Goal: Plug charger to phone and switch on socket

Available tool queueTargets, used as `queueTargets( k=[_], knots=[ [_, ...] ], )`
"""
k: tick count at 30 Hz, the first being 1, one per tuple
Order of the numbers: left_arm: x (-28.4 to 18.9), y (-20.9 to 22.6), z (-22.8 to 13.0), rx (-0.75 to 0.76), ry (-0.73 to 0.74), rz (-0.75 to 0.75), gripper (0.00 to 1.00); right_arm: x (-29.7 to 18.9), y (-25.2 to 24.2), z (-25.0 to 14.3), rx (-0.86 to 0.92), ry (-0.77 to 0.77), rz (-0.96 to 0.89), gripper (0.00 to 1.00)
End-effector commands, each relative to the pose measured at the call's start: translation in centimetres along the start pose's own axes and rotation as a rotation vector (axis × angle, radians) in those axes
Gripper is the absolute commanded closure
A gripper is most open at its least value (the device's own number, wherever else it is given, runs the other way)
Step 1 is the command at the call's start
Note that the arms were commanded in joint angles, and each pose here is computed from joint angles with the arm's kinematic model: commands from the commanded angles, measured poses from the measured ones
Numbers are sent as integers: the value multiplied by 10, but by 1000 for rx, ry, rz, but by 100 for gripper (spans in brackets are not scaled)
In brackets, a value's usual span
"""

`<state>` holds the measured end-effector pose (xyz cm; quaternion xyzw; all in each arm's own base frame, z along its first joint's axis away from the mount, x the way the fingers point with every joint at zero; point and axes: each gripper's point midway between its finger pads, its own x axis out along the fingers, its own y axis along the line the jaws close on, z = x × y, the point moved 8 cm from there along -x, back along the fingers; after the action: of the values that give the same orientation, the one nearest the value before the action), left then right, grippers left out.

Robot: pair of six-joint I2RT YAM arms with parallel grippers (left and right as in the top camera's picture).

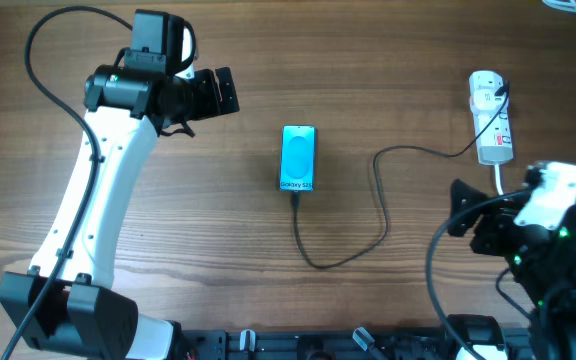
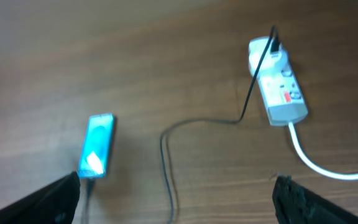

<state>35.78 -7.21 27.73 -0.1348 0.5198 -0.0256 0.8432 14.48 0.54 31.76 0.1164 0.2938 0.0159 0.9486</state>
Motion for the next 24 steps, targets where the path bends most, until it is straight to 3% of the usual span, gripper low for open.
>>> queueTargets(
  k=[1, 11, 24],
  knots=[
    [1, 1, 1, -12, -1, 5, 0, 1, 6, -16, -132, -114, 107, 0],
    [1, 1, 1, -12, 0, 4, 0, 50, -8, -71, -185, -378, 177, 0],
    [1, 1, 1, -11, -1, 5, 0, 91, -17, -104, -227, -512, 208, 0]
  ],
)
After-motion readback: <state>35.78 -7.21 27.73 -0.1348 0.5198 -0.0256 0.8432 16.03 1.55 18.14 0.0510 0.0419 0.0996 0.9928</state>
